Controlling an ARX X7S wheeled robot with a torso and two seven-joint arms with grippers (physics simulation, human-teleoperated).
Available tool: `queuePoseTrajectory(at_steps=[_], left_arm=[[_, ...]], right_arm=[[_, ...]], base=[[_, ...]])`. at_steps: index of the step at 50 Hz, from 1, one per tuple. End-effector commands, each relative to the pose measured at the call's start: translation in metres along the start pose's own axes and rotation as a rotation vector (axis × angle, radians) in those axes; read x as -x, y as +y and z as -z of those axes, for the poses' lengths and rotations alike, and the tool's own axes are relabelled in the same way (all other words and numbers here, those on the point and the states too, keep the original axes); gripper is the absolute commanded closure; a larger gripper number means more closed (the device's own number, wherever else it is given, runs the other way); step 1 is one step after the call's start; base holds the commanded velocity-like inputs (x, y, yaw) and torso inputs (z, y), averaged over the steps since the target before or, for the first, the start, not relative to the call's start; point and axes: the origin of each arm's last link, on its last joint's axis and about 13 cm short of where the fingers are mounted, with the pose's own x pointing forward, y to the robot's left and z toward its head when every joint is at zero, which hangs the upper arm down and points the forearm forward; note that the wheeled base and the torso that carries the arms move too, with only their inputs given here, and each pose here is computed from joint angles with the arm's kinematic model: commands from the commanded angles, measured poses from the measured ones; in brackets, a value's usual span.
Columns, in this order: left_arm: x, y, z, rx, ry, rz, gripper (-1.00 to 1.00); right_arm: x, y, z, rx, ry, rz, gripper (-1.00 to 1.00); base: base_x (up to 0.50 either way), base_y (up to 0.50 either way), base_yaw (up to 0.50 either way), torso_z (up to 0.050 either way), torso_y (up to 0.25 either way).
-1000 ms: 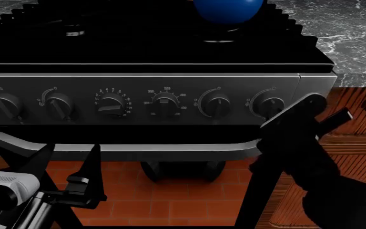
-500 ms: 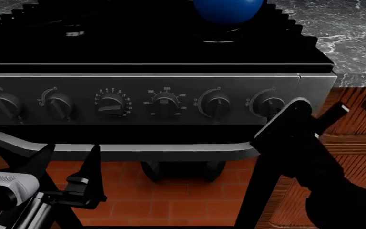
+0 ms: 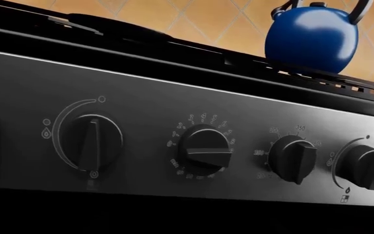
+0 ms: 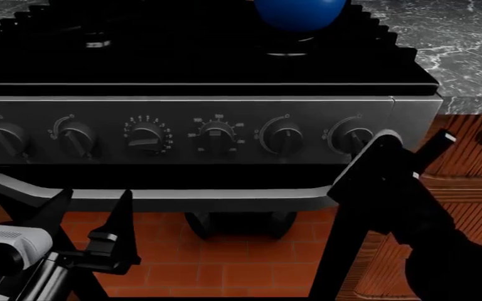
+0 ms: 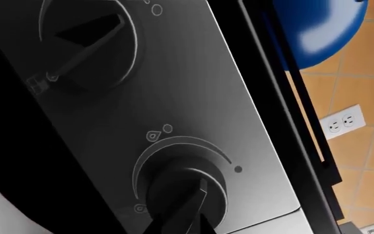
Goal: Pick the kettle from the counter and place it on a stove burner. Then turn the burner on.
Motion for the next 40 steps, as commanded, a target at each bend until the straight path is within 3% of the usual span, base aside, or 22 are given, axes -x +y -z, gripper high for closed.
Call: queuePoseTrajectory(at_steps=[1,14,15,25,40], left_arm=[[0.0,0.0,0.0,0.0,0.001,0.0,-1.0],[0.001,0.0,0.0,0.001,-0.001,-0.001,-1.0],[0.001,0.0,0.0,0.001,0.0,0.0,-1.0],[0.001,-0.001,0.0,-0.001,0.0,0.005,-1.0],[0.002,-0.001,-0.002,-0.003,-0.004,0.012,-1.0]], right_arm=[[0.007,0.005,-0.03,-0.035,-0.203,-0.085,1.0],[0.011,0.002,-0.031,-0.075,-0.179,-0.059,1.0],[0.012,0.001,-0.032,-0.099,-0.168,-0.047,-1.0],[0.033,0.001,-0.036,-0.167,-0.188,-0.021,-1.0],[0.051,0.004,-0.034,-0.186,-0.176,0.026,-1.0]], base=[[0.0,0.0,0.01,0.0,0.0],[0.0,0.0,0.0,0.001,0.001],[0.0,0.0,0.0,0.0,0.01],[0.0,0.0,0.0,0.0,0.0],[0.0,0.0,0.0,0.0,0.0]])
